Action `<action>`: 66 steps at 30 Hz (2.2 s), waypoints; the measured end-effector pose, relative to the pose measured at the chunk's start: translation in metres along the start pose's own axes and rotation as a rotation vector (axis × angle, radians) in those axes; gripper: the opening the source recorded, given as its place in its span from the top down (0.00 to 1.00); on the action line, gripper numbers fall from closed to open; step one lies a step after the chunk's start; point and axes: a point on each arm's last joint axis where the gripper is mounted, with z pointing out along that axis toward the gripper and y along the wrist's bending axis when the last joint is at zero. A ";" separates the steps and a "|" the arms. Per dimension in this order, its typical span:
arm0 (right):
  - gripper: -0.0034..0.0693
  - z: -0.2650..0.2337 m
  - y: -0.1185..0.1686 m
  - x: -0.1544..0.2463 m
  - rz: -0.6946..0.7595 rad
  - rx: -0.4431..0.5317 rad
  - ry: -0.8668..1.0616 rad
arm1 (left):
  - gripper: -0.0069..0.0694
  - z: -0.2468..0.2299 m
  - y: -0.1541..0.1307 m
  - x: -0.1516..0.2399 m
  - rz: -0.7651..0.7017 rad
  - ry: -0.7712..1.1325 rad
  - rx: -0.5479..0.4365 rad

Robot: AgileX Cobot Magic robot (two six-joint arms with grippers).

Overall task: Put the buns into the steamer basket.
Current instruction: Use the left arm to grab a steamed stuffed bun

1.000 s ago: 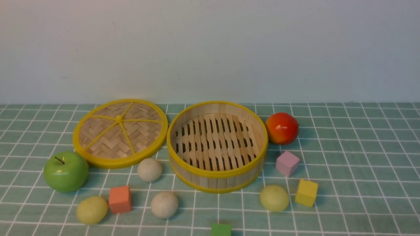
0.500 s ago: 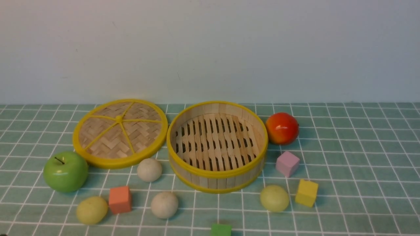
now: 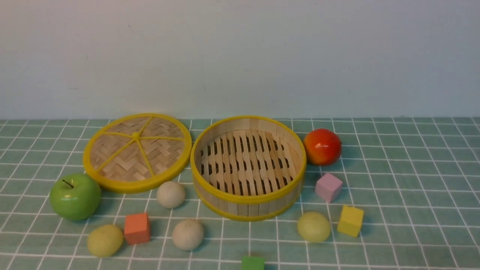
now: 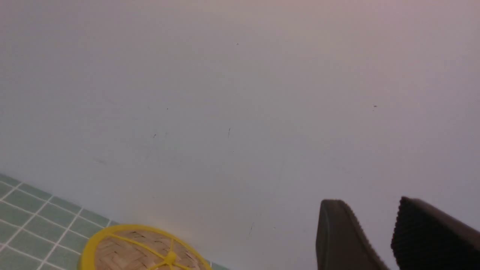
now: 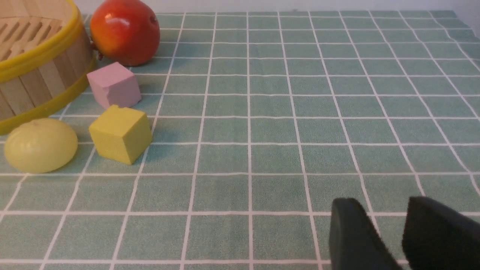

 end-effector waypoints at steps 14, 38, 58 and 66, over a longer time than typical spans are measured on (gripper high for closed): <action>0.63 0.000 0.000 0.000 0.000 0.000 0.000 | 0.60 0.096 -0.032 -0.061 0.158 0.615 -0.431; 0.63 0.000 0.000 0.000 0.000 0.000 0.000 | 0.60 0.191 0.061 0.115 0.057 1.479 -0.695; 0.63 0.000 0.000 0.000 0.000 0.000 0.000 | 0.60 0.230 0.064 0.154 0.229 1.503 -0.780; 0.63 0.000 0.000 0.000 0.000 0.000 0.000 | 0.60 0.234 0.067 0.162 0.213 1.483 -0.765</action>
